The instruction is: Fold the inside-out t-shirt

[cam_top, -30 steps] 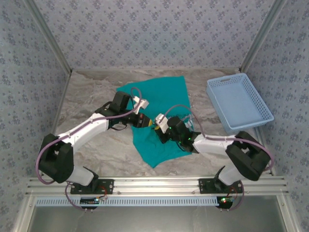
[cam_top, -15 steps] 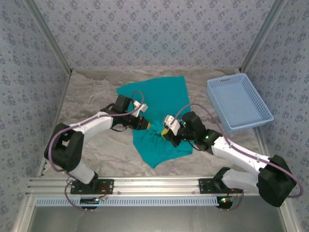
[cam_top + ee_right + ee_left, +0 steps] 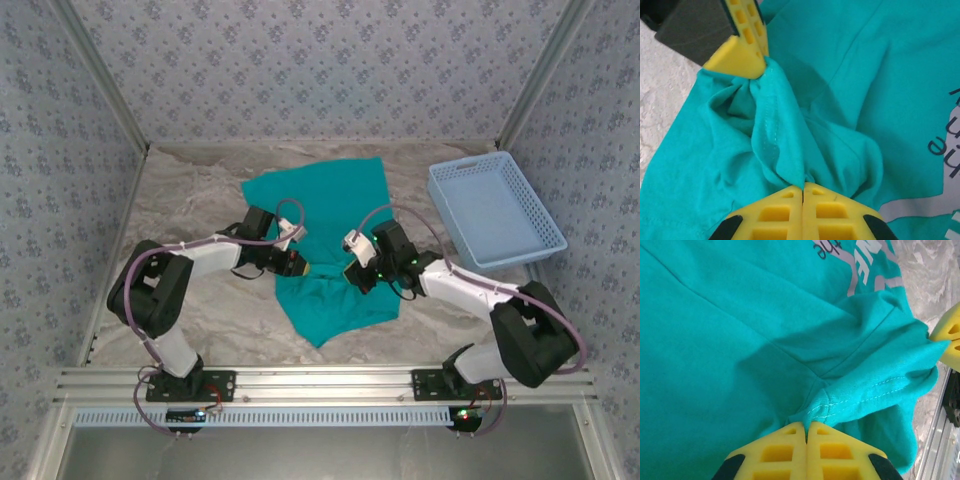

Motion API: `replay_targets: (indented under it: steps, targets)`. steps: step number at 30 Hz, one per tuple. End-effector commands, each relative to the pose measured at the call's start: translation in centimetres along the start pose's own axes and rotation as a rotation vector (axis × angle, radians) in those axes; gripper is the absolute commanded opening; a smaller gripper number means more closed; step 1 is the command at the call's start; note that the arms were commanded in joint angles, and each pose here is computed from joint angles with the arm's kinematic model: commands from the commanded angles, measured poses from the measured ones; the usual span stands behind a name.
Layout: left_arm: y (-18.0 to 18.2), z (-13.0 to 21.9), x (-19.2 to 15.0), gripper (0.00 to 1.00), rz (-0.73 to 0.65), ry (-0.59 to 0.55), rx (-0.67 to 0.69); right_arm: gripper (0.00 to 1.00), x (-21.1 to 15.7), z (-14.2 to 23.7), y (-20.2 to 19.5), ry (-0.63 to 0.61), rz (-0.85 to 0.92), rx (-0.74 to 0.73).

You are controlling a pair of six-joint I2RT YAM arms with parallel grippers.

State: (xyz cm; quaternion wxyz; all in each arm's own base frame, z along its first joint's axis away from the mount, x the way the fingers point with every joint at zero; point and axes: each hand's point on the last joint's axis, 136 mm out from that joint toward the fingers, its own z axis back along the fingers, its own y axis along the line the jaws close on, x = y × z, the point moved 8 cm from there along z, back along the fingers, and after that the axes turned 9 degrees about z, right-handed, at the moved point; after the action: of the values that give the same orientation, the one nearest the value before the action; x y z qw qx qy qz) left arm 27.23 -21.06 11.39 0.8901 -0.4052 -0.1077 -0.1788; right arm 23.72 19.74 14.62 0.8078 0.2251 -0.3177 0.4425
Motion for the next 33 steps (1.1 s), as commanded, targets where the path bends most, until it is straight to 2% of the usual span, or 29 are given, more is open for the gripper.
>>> replay_targets:
  steps: [1, 2, 3, 4, 8, 11, 14, 18, 26, 33]
  targets:
    - [-0.4, 1.3, 1.4, 0.0, -0.047, -0.065, -0.068, 0.07, 1.1, -0.3, -2.0, -0.014, -0.054, -0.107]
    - [-0.6, 1.8, 2.1, 0.0, 0.011, -0.074, -0.079, 0.09, 1.0, -0.5, -2.7, -0.009, -0.071, -0.154]
    - [-1.4, 2.4, 2.7, 0.0, 0.08, -0.06, -0.096, 0.16, 0.9, -0.7, -3.2, -0.001, -0.083, -0.192]
    - [-2.8, 3.0, 3.0, 0.0, 0.101, -0.041, -0.142, 0.2, 1.0, -0.8, -3.5, -0.004, -0.087, -0.209]
    - [-9.7, 5.7, 3.9, 0.0, 0.034, -0.073, -0.232, 0.3, 2.5, 0.0, -1.8, -0.092, -0.017, -0.149]
    - [-12.2, 7.0, 3.9, 0.0, 0.052, -0.057, -0.282, 0.35, 2.6, 1.8, 0.1, -0.178, 0.096, -0.166]
    - [-12.7, 7.0, 3.8, 0.0, 0.1, -0.041, -0.3, 0.41, 2.3, 4.2, 0.7, -0.243, 0.124, -0.224]
    - [-12.8, 6.5, 3.3, 0.0, 0.112, -0.021, -0.306, 0.5, 1.7, 5.3, 1.9, -0.262, 0.309, -0.242]
    - [-12.1, 5.8, 2.4, 0.0, 0.139, -0.008, -0.305, 0.5, 1.1, 5.7, 5.0, -0.403, 0.644, -0.213]
    - [-11.9, 5.7, 2.0, 0.0, 0.148, 0.002, -0.307, 0.49, 2.9, 4.2, 6.2, -0.48, 0.665, -0.274]
